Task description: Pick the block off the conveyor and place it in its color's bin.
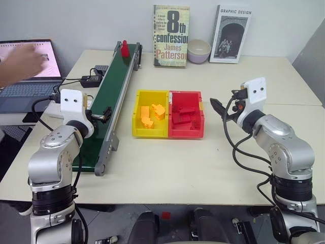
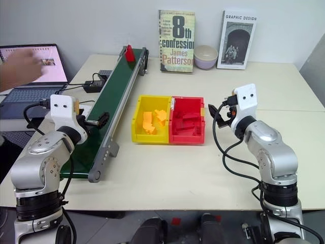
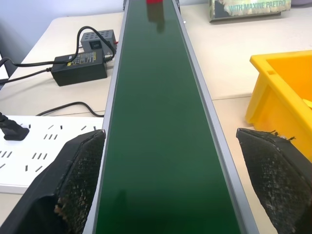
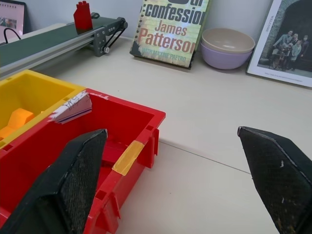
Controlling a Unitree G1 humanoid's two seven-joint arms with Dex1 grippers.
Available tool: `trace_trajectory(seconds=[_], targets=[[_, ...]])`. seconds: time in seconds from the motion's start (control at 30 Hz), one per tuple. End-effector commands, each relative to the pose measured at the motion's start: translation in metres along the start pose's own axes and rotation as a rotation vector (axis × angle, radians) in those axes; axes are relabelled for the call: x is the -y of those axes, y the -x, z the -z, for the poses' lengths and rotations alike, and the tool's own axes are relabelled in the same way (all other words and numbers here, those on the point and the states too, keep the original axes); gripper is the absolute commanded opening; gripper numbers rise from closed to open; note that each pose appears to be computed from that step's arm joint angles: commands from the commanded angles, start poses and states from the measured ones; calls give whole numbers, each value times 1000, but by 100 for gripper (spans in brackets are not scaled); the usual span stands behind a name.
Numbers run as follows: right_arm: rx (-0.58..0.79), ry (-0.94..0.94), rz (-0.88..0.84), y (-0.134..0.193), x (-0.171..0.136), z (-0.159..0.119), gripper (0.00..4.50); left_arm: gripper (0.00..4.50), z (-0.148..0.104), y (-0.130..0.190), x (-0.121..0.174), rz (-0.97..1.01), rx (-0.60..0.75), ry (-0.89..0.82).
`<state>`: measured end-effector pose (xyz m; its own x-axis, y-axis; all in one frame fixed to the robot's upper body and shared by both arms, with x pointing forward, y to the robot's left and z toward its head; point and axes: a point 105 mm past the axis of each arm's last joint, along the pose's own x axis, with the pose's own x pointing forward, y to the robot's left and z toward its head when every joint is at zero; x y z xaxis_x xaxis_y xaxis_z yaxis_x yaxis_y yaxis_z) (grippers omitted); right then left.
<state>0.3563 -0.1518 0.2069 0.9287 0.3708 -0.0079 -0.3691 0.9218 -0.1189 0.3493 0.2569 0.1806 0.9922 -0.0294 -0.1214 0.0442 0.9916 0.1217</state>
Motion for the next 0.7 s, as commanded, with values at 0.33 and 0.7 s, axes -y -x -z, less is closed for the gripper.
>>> trace_trajectory(seconds=[0.33, 0.7], targets=[[62, 31, 20, 2, 14, -11, 450, 448, -20, 17, -1, 3, 65, -26], [178, -32, -569, 18, -55, -56, 450, 448, -21, 18, 5, -61, 145, 75]])
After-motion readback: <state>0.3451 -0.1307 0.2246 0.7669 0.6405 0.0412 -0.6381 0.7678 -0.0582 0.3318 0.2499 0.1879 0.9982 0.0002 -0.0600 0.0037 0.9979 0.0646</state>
